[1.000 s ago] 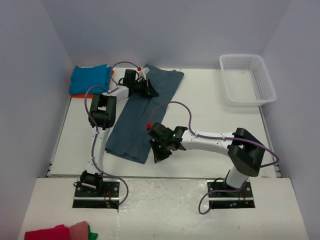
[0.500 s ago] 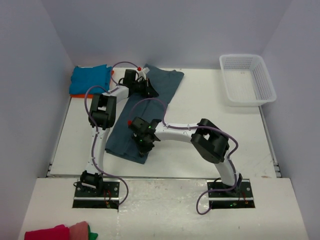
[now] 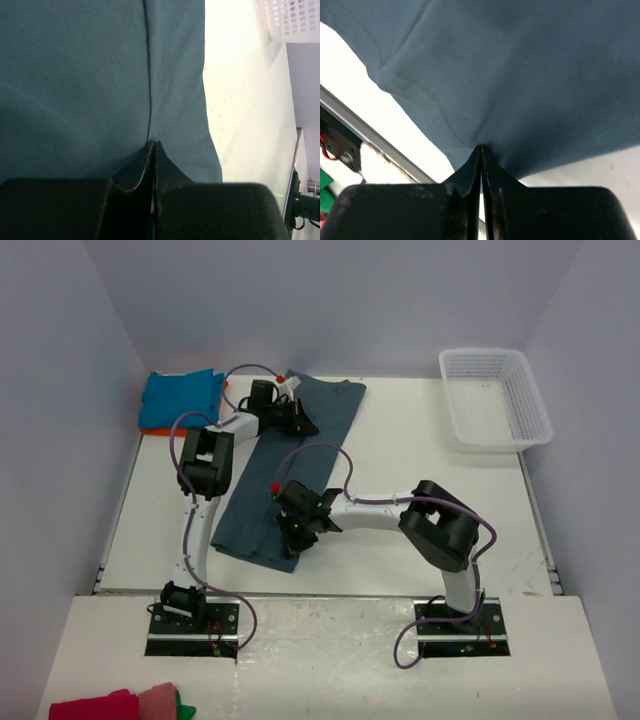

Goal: Fold and stack the t-shirts
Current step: Rotate the tshirt 90 degrees

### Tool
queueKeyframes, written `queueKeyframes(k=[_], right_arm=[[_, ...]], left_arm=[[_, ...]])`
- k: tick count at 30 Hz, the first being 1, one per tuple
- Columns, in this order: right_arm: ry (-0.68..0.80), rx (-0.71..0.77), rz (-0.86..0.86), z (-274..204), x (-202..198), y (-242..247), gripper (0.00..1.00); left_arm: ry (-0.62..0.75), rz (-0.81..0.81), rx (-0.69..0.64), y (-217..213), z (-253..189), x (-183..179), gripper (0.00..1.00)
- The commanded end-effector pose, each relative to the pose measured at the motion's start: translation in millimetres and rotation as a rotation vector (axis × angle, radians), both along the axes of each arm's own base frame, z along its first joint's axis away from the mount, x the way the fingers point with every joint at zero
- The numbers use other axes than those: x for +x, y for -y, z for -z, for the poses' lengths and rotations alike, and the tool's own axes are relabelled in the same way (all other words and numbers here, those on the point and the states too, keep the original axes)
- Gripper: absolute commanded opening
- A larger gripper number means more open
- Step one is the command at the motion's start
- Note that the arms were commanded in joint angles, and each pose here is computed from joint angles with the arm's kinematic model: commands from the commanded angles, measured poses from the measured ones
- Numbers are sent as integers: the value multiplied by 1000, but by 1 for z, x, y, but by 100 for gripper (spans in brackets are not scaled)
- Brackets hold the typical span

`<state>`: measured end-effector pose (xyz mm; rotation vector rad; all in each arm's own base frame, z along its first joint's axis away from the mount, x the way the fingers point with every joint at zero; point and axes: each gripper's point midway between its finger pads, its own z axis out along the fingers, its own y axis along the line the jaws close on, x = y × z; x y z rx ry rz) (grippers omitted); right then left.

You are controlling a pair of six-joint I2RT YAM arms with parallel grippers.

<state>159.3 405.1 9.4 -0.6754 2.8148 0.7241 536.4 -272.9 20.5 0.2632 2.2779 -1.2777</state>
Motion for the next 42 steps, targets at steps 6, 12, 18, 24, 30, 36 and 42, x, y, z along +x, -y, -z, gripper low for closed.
queueKeyframes(k=[6, 12, 18, 24, 30, 36, 42], right_arm=[[-87, -282, 133, 46, -42, 99, 0], [-116, -352, 245, 54, -54, 140, 0], [-153, -395, 371, 58, -64, 174, 0], [-152, -522, 449, 55, -72, 205, 0], [-93, -643, 502, 54, -66, 230, 0], [-100, -706, 568, 52, -65, 248, 0], [-94, -711, 625, 45, -61, 251, 0]], left_arm=[[-84, 11, 56, 22, 27, -29, 0], [-75, 42, 60, 50, 28, -47, 0], [-66, 14, 25, 62, 27, -43, 0], [-68, -32, 20, 59, 27, -30, 0], [-61, -83, 40, 36, 27, -24, 0], [-70, -112, 58, 14, 28, -30, 0], [-50, -146, 71, -2, 20, -30, 0]])
